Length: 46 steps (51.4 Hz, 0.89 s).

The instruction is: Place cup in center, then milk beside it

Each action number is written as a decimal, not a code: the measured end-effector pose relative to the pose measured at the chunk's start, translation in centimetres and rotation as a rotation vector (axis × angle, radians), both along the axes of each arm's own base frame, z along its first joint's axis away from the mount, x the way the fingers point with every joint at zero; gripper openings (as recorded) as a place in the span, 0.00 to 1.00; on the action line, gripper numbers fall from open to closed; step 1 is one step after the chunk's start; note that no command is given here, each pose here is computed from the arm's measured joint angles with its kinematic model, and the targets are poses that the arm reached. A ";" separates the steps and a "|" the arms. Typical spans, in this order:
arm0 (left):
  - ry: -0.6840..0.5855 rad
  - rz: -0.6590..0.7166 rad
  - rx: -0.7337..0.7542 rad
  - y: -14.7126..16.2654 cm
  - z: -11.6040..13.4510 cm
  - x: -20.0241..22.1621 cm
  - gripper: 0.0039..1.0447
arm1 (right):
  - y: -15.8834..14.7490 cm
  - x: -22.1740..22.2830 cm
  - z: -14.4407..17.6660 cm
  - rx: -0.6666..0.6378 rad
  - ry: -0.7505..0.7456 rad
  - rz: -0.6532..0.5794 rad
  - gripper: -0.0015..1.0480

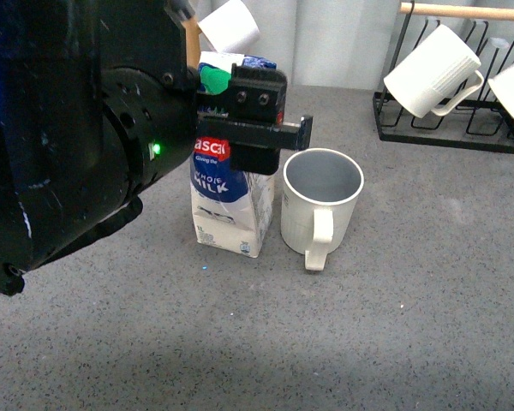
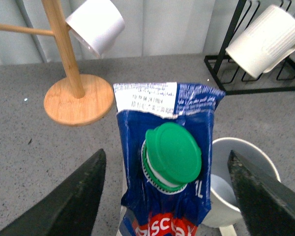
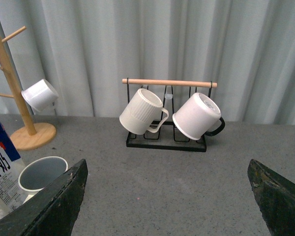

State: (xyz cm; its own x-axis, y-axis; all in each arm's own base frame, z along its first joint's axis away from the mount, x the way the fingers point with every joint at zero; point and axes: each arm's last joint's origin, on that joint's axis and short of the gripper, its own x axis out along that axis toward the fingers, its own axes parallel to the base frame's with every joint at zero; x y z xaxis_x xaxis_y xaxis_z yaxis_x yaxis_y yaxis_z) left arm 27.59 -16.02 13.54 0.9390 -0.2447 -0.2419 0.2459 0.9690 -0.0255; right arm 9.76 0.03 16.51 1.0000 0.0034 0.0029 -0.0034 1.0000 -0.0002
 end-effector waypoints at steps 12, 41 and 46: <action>-0.048 0.036 -0.039 1.0 2.0 0.5 0.94 | 0.0 0.0 0.0 0.000 0.000 0.000 0.91; -0.154 0.269 0.005 10.7 2.4 -0.5 0.85 | 0.0 0.0 0.0 0.000 0.000 0.001 0.91; -0.224 0.239 -0.018 11.5 2.6 -2.0 0.70 | 0.0 0.0 0.0 0.000 0.000 0.000 0.91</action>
